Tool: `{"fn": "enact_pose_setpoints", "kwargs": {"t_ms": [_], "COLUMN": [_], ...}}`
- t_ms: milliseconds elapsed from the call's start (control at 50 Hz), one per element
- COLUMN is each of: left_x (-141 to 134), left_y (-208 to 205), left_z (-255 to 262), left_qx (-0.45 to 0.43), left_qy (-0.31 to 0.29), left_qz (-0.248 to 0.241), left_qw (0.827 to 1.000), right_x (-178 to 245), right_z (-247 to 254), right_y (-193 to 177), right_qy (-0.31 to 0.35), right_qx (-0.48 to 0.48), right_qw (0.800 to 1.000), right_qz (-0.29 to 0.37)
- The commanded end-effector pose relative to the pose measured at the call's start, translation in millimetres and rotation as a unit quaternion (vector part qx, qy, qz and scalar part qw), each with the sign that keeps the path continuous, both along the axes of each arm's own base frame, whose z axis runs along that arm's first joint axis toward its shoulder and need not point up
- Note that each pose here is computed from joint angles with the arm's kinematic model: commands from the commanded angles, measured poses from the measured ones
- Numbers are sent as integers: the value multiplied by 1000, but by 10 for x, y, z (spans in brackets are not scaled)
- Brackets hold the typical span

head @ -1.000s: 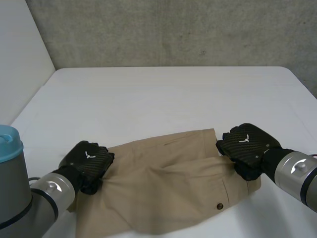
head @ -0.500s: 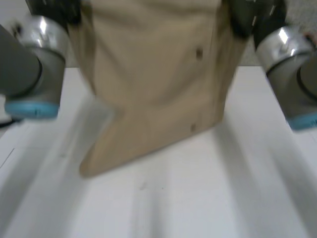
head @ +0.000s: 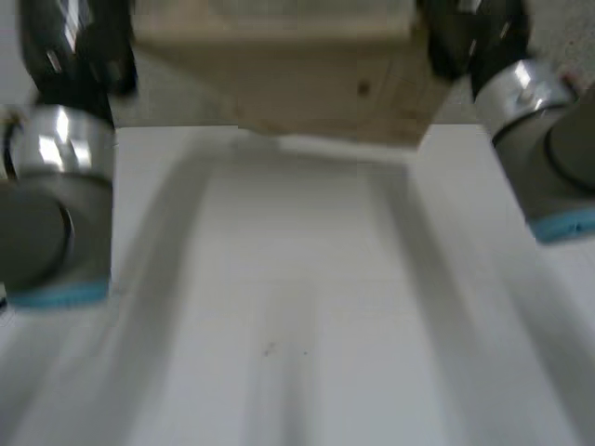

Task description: Fold the shorts.

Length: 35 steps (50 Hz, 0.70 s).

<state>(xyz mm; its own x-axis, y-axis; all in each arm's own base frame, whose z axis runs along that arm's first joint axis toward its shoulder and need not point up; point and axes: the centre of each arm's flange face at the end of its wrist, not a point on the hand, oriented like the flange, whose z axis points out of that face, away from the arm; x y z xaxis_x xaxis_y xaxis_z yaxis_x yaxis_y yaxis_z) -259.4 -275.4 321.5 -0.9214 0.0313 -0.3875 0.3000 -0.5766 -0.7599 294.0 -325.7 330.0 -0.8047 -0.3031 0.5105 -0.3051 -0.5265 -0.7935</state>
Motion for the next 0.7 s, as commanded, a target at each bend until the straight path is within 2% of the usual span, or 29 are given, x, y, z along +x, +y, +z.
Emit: {"fn": "enact_pose_setpoints", "kwargs": {"t_ms": [20,100,120,220,260,440,520,560,620,700], "left_x": [103,202,244,352,414,597,636,634,598,525], "left_y": [378,611,704,1029,1195,1688,1976,2124,2204,2106], "left_z": [-998,-1312,-1387,-1376,-1361,-1206,-1223,-1245,-1263,-1220], "left_qx": [163,240,268,326,354,410,441,451,448,427], "left_qy": [-78,-119,-132,-164,-179,-216,-252,-275,-288,-277], "left_qz": [-11,-11,-11,-20,-25,-41,-68,-91,-110,-109], "left_qw": [983,963,954,931,918,885,859,844,839,854], "right_x": [-21,-79,-98,-212,-276,-524,-649,-686,-727,-731], "right_z": [-1006,-1409,-1452,-1665,-1662,-1450,-1393,-1380,-1366,-1403], "right_y": [310,527,570,816,949,1454,1756,1845,1879,1827], "right_qy": [125,197,210,266,280,318,360,378,389,382], "right_qx": [149,199,205,262,293,379,408,406,399,384], "right_qw": [980,958,954,925,911,866,834,826,824,835], "right_qz": [48,64,65,72,73,74,91,98,101,93]}}
